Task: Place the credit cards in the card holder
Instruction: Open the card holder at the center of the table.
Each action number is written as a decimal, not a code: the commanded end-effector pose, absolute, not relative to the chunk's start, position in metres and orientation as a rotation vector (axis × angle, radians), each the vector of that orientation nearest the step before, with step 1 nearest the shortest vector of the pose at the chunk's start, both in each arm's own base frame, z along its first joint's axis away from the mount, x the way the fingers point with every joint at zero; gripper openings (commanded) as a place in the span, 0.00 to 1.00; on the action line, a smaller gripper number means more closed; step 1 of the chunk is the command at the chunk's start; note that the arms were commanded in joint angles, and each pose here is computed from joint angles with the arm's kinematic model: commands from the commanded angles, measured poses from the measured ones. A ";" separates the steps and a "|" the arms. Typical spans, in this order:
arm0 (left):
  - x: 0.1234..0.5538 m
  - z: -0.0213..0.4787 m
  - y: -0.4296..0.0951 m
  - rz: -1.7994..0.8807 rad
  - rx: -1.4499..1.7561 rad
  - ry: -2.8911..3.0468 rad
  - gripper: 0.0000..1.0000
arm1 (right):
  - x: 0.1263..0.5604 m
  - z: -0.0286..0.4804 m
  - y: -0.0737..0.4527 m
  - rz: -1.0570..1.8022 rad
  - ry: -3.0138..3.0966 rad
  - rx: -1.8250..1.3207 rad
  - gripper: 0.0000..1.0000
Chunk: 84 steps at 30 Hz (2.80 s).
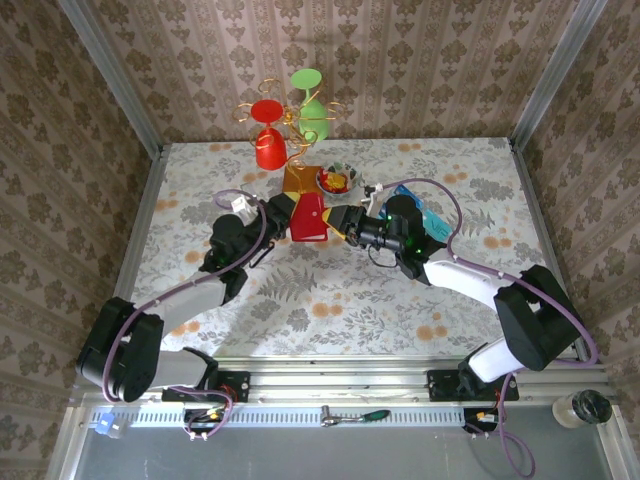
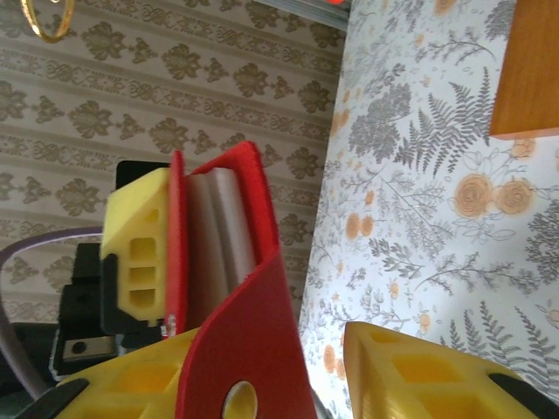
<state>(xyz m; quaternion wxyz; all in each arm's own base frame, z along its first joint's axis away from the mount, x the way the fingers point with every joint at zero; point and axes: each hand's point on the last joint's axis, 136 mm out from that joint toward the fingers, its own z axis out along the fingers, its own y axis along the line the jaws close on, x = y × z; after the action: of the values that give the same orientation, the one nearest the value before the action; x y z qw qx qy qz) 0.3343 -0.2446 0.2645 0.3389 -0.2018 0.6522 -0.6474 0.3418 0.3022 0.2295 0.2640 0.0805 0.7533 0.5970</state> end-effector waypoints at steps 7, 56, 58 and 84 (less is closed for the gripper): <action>0.333 0.285 -0.250 -1.745 -0.491 1.629 0.00 | 0.337 0.243 0.308 1.756 1.960 0.178 0.39; 0.321 0.232 -0.231 -1.560 -0.456 1.805 0.96 | 0.326 0.221 0.302 1.815 2.001 0.185 0.00; 0.312 0.221 -0.220 -1.481 -0.423 1.875 1.00 | 0.322 0.212 0.298 1.774 2.036 0.186 0.00; 0.278 0.186 -0.261 -0.214 0.507 2.468 1.00 | 0.298 0.132 0.274 1.393 2.283 0.299 0.00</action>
<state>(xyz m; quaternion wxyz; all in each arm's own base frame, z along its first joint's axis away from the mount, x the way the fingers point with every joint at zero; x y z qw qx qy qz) 0.2811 -0.2743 0.1942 0.3114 0.1589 0.9254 -0.1465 0.2974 0.2793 0.1276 0.2003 0.1104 0.8273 0.5132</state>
